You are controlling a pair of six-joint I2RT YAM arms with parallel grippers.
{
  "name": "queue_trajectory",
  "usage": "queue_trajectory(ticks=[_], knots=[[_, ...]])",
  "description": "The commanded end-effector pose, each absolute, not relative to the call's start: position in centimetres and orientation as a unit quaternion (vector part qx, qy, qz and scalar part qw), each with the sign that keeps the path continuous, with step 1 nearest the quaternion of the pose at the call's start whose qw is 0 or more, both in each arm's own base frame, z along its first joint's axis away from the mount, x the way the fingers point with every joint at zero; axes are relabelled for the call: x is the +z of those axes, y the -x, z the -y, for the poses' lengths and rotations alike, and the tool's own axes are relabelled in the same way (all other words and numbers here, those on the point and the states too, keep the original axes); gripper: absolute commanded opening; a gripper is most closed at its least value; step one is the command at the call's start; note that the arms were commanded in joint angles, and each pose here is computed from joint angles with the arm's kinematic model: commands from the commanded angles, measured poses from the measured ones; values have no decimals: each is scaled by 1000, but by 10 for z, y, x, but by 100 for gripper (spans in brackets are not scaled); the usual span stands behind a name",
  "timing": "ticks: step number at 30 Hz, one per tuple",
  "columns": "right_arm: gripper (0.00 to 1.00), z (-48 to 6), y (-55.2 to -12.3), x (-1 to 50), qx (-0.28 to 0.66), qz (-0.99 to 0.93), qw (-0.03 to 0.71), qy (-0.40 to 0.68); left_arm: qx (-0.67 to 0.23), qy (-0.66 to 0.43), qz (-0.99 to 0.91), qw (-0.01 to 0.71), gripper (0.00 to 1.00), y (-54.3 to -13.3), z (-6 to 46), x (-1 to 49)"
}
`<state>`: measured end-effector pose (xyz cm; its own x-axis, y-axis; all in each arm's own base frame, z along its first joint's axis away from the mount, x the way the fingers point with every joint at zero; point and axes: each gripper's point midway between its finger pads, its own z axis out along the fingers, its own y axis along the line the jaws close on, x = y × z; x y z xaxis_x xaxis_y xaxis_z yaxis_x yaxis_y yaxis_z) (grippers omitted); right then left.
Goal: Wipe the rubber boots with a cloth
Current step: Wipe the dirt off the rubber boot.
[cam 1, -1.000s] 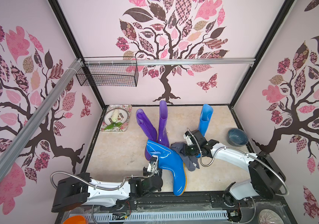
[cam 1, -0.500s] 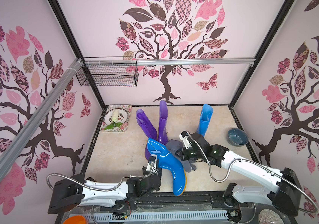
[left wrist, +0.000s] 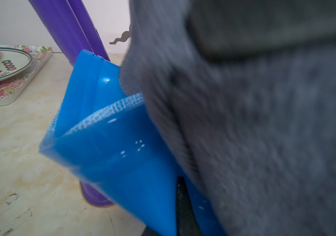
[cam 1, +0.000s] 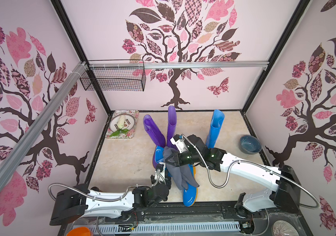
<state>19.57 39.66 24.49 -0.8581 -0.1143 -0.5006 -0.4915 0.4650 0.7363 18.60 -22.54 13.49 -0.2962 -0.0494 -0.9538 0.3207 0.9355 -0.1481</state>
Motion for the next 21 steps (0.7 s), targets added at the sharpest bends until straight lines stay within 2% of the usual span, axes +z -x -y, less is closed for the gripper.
queue_trajectory(ticks=[1,4,8,13,16,21], knots=[[0,-400,-200,256,491,-825,216,175,-178,-98,-789,580,0,-182,233,138],[0,-363,-211,211,446,-859,224,117,-177,-98,-787,583,0,-182,230,141],[0,-298,-205,152,391,-892,220,52,-179,-96,-788,581,0,-181,227,138],[0,-252,-188,133,357,-901,244,30,-182,-91,-790,579,0,-181,225,132],[0,-258,-182,129,363,-903,225,46,-180,-93,-790,578,0,-181,228,130],[0,-325,-181,164,423,-873,219,107,-181,-95,-792,576,0,-181,231,128]])
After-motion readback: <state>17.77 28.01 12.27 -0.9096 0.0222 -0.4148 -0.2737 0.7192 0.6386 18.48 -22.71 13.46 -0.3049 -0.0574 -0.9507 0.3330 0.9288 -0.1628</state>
